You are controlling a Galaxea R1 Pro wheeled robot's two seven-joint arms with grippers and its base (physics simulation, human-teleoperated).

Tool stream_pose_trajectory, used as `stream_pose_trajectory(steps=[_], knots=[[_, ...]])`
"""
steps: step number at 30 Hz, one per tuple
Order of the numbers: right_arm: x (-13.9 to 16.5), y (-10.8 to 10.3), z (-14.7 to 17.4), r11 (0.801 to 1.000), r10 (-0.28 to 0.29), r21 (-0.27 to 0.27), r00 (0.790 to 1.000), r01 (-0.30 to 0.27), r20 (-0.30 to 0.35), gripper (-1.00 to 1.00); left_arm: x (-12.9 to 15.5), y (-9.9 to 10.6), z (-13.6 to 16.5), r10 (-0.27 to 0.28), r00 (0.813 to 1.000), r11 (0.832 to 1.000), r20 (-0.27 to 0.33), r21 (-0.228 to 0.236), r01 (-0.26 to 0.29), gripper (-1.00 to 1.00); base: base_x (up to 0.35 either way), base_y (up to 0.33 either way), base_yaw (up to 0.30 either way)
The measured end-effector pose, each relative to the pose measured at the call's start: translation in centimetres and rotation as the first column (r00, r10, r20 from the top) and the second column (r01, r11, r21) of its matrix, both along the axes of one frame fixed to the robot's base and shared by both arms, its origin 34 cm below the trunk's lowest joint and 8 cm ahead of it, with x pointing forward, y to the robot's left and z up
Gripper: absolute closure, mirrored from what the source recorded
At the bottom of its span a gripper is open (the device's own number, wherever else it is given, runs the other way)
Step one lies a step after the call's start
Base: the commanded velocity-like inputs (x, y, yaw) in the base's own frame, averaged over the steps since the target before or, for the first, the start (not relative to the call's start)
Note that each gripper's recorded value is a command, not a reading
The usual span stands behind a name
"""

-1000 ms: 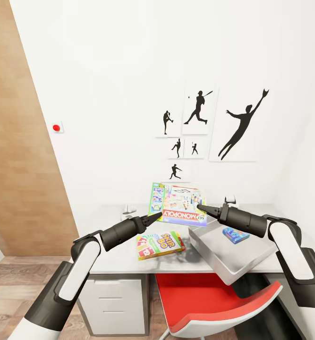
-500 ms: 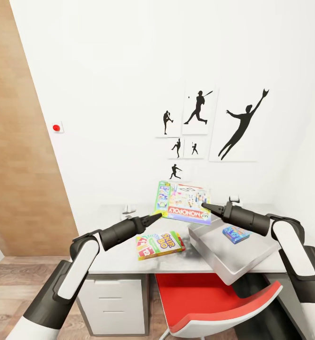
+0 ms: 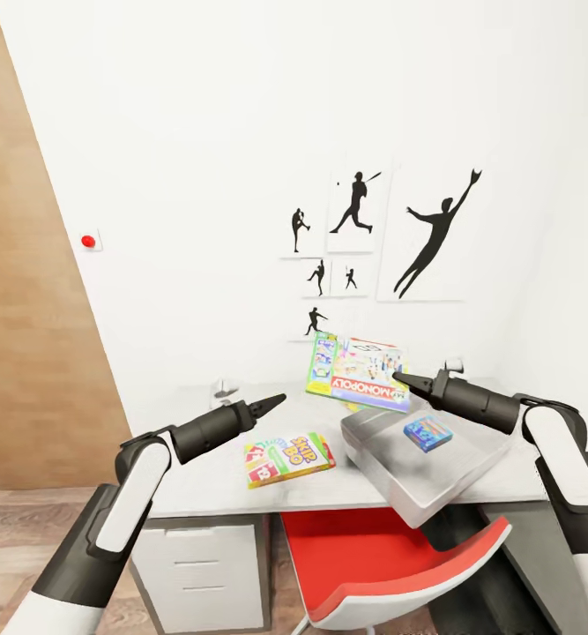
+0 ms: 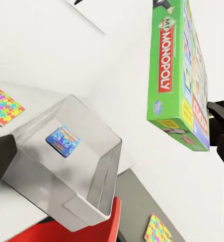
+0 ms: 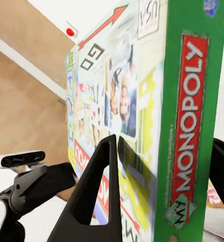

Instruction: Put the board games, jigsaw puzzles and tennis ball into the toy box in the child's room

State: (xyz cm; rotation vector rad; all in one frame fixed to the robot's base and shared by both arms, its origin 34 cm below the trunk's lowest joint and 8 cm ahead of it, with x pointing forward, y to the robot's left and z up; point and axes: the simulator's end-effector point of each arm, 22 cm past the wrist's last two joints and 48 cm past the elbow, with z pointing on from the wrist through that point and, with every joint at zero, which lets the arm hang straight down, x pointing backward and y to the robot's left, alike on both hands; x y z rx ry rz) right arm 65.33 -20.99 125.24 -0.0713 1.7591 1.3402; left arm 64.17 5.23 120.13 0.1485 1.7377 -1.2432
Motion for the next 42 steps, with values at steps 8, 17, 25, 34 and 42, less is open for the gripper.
stream_pose_trajectory(steps=[8, 17, 25, 34, 42], knots=[[1.5, -1.6, -1.4, 0.995, -0.085, -0.053, 0.995, 0.082, -0.047, 1.0, 1.4, 3.7, -0.5, 0.092, 0.995, 0.996, -0.036, -0.004, -0.093, -1.0, 0.0, 0.0, -0.241], [2.6, -2.9, -2.7, 0.983, -0.158, -0.11, 0.984, 0.148, -0.083, 1.0, 2.3, 5.9, -1.4, 0.165, 0.984, 0.986, -0.071, 0.015, -0.164, -1.0, 0.0, 0.0, -0.266], [2.6, -3.1, -2.8, 0.981, -0.168, -0.115, 0.982, 0.158, -0.086, 1.0, 2.4, 6.4, -1.6, 0.179, 0.981, 0.984, -0.082, 0.017, -0.178, -1.0, 0.0, 0.047, -0.146], [2.6, -3.0, -2.8, 0.98, -0.169, -0.117, 0.982, 0.159, -0.086, 1.0, 2.4, 6.4, -1.7, 0.18, 0.98, 0.984, -0.084, 0.018, -0.179, -1.0, 0.037, 0.227, -0.023], [2.7, -3.0, -2.7, 0.979, -0.173, -0.123, 0.981, 0.162, -0.084, 1.0, 2.4, 6.3, -1.8, 0.177, 0.98, 0.984, -0.087, 0.019, -0.176, -1.0, 0.102, 0.271, -0.041]])
